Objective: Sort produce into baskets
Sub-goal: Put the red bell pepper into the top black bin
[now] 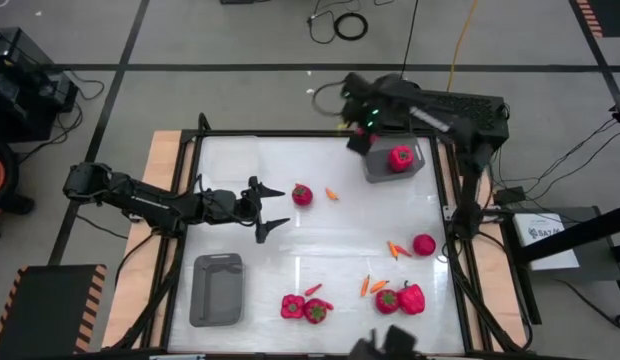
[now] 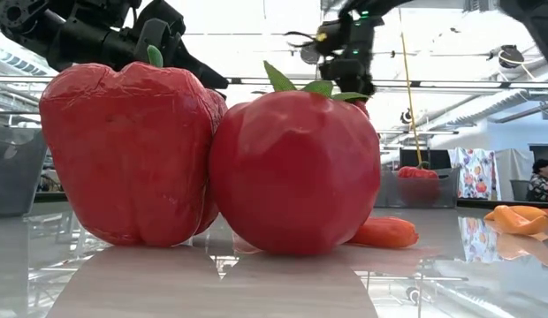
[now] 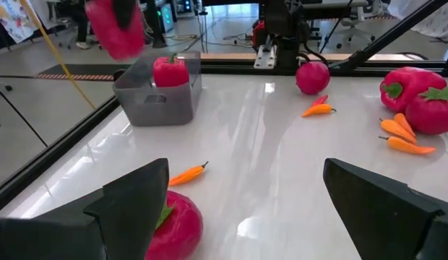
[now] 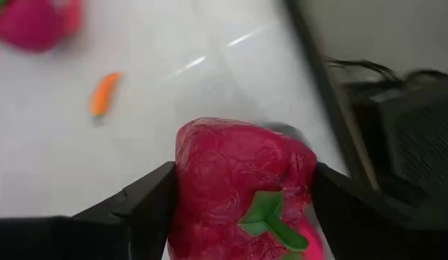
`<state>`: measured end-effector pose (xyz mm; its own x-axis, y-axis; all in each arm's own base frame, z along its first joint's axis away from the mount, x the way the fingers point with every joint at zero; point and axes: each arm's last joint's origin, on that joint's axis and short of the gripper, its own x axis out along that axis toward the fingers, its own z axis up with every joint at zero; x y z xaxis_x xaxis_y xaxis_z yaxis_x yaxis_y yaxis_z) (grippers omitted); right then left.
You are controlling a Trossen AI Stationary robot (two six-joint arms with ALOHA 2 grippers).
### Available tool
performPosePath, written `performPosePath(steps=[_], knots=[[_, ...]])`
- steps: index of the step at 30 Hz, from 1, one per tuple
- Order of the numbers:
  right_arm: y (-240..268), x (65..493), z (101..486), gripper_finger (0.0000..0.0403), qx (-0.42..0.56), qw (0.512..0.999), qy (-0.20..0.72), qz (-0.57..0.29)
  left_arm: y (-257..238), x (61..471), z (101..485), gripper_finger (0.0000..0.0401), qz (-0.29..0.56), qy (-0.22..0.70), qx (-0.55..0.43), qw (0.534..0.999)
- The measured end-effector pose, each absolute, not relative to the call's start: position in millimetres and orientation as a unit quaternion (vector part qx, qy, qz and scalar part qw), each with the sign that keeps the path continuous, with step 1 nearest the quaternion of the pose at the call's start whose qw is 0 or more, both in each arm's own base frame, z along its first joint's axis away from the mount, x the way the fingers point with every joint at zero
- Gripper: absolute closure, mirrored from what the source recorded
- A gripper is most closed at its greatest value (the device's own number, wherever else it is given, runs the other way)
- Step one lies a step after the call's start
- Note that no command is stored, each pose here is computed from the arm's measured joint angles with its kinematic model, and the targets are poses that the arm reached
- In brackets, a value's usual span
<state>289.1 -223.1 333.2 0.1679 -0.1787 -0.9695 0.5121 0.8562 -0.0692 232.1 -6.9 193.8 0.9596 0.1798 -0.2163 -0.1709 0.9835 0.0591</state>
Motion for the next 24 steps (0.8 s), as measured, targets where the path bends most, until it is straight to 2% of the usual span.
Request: performPosePath(steps=[4, 10, 16, 24], knots=[[-229.8, 259.5, 331.2, 0.012, 0.151, 0.766, 0.557, -0.282, -6.8, 232.1, 193.8, 0.0027, 0.089, 0.111, 0.02, 0.99], [-222.6, 233.1, 297.6, 0.0114, 0.155, 0.77, 0.543, -0.296, -6.8, 232.2, 194.0, 0.0027, 0.089, 0.11, 0.02, 0.99], [-219.6, 225.1, 268.9, 0.0113, 0.155, 0.758, 0.563, -0.29, -6.3, 232.5, 195.7, 0.0027, 0.093, 0.101, 0.019, 0.99], [-220.4, 224.4, 264.5, 0.0113, 0.153, 0.76, 0.561, -0.29, -0.2, 232.5, 195.5, 0.0027, 0.111, 0.101, 0.01, 0.989]])
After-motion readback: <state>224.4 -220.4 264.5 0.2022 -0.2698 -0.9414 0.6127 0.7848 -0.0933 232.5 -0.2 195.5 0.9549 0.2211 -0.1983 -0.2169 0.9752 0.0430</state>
